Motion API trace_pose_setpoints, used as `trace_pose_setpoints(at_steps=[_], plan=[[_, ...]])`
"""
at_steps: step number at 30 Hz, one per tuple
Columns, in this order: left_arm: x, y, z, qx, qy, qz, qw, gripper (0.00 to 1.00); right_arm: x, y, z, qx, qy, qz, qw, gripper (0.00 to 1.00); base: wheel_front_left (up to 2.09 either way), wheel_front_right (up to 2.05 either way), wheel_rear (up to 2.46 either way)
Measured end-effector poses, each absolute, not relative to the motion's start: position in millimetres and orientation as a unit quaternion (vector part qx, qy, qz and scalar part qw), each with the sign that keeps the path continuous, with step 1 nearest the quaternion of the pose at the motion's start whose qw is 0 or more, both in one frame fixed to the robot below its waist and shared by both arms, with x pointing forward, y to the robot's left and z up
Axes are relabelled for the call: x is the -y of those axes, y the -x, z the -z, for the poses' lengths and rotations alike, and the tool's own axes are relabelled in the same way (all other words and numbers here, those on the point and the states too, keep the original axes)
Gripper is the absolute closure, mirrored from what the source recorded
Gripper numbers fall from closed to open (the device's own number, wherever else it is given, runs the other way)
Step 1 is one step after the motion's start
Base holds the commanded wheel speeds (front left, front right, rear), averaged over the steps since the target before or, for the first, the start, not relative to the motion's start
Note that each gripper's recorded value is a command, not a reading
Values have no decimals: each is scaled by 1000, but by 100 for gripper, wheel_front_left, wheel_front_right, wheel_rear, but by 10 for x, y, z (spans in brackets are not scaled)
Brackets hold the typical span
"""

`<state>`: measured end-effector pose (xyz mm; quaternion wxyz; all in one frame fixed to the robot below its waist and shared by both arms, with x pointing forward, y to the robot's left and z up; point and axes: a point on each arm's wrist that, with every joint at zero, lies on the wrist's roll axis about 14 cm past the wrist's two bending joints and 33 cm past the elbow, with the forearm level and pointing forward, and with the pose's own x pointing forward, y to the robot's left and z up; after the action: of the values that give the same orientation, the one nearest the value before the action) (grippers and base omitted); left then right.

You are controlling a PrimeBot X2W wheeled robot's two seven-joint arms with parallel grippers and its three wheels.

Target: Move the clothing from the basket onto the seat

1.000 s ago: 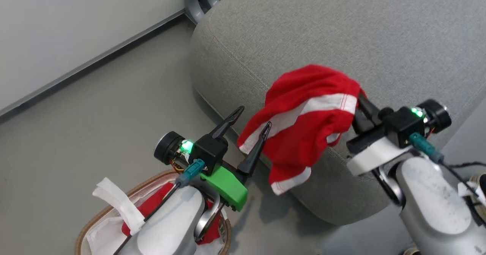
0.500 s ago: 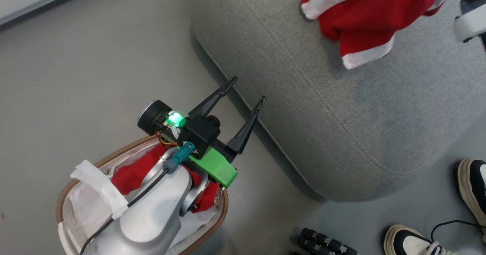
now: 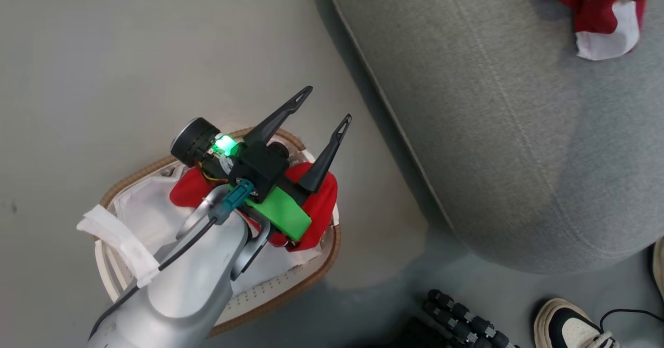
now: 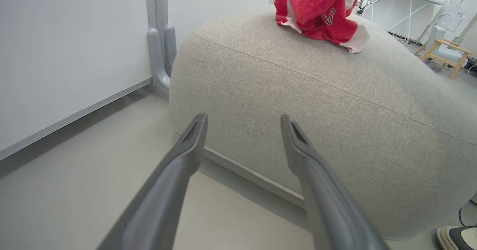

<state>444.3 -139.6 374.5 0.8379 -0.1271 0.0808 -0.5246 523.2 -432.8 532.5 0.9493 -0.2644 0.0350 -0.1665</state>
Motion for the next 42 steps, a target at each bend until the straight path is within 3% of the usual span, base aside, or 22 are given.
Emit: trace_pose_setpoints(at_steps=[7, 8, 9, 10, 18, 26, 33, 42], plan=[[1172, -4548, -3499, -106, 122, 494, 854, 0, 4427, -4893, -4477, -125, 214, 205, 947, 100, 0, 0, 0], [1143, -4559, -3489, -108, 121, 489, 857, 0, 4464, -4791, -4402, -135, 204, 218, 945, 68, 0, 0, 0], [1123, -4567, -3489, -109, 120, 486, 859, 0, 4487, -4715, -4358, -141, 198, 226, 943, 53, 0, 0, 0], [1104, -4572, -3494, -110, 119, 483, 861, 0, 4531, -4613, -4324, -147, 193, 237, 941, 0, 0, 0, 0], [989, -4557, -3658, -110, 117, 454, 876, 0, 4620, -3882, -4189, -180, 164, 285, 927, 0, 0, 0, 0], [785, -4495, -3839, -108, 107, 419, 895, 0, 4455, -3515, -4210, -171, 133, 293, 931, 0, 0, 0, 0], [590, -4445, -3977, -101, 97, 391, 910, 0, 4355, -3473, -4287, -154, 125, 289, 937, 0, 0, 0, 0], [319, -4398, -4180, -88, 101, 337, 932, 0, 3828, -3536, -4194, -146, 92, 219, 960, 0, 0, 0, 0]])
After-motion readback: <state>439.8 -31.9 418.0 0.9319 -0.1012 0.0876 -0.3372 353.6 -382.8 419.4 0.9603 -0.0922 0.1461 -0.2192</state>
